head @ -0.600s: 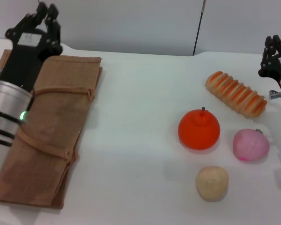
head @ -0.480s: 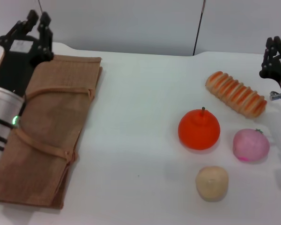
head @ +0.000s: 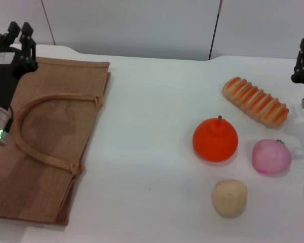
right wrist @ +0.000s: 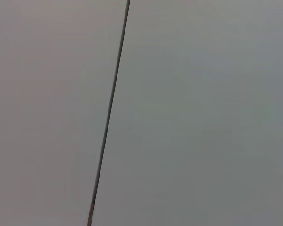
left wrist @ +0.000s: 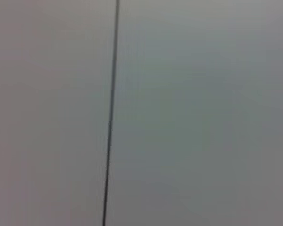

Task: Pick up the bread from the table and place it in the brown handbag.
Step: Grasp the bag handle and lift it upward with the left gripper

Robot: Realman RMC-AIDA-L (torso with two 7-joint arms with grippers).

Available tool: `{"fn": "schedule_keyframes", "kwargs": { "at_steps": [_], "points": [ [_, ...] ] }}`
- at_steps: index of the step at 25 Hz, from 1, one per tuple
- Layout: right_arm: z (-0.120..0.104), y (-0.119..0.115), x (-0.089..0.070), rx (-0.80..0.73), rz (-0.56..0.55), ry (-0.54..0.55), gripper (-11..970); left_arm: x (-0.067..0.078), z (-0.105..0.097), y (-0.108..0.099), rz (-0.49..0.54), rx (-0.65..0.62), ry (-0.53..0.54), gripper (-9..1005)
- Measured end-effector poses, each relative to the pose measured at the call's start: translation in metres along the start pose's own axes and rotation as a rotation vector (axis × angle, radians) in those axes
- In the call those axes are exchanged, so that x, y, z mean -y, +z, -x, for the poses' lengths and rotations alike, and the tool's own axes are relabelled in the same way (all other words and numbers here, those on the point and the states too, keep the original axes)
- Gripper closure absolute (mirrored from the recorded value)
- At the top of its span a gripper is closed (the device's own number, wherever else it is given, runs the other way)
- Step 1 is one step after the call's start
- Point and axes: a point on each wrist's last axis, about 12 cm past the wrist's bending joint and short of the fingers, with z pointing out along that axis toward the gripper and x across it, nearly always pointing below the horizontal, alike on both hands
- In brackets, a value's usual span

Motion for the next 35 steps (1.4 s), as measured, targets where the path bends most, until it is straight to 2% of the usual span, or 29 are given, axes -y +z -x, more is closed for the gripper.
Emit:
{"fn": "schedule_keyframes", "kwargs": {
  "at_steps": [11, 15, 18, 20, 22, 25, 28, 30, 33, 35],
  "points": [
    [-0.002, -0.003, 0.002, -0.006, -0.003, -0.005, 866, -0.011, -0.003, -0.003, -0.014, -0.053, -0.11, 712],
    [-0.003, -0.003, 0.003, -0.012, -0.003, -0.009, 866, -0.02, 0.001, -0.004, -0.027, -0.061, -0.204, 703],
    [-0.004, -0.004, 0.004, -0.015, -0.003, -0.011, 866, -0.025, 0.007, 0.002, -0.093, -0.075, -0.286, 696],
    [-0.004, -0.004, 0.005, -0.017, -0.004, -0.014, 865, -0.027, 0.012, 0.008, -0.139, -0.082, -0.323, 485],
    [-0.005, -0.004, 0.005, -0.019, -0.004, -0.016, 865, -0.028, 0.015, 0.013, -0.171, -0.089, -0.342, 485],
    [-0.005, -0.004, 0.005, -0.02, -0.004, -0.018, 865, -0.029, 0.016, 0.014, -0.183, -0.083, -0.324, 486],
    [-0.005, -0.003, 0.005, -0.017, -0.003, -0.017, 865, -0.027, 0.015, 0.012, -0.183, -0.069, -0.26, 486],
    [-0.004, -0.003, 0.004, -0.015, -0.002, -0.016, 865, -0.024, 0.014, 0.012, -0.171, -0.055, -0.202, 487],
    [-0.003, -0.001, 0.003, -0.011, 0.0, -0.015, 864, -0.012, 0.01, 0.014, -0.147, -0.022, -0.039, 487],
    [-0.002, 0.0, 0.002, -0.007, 0.002, -0.015, 864, -0.005, 0.006, 0.015, -0.137, -0.016, 0.017, 487]
  ]
}}
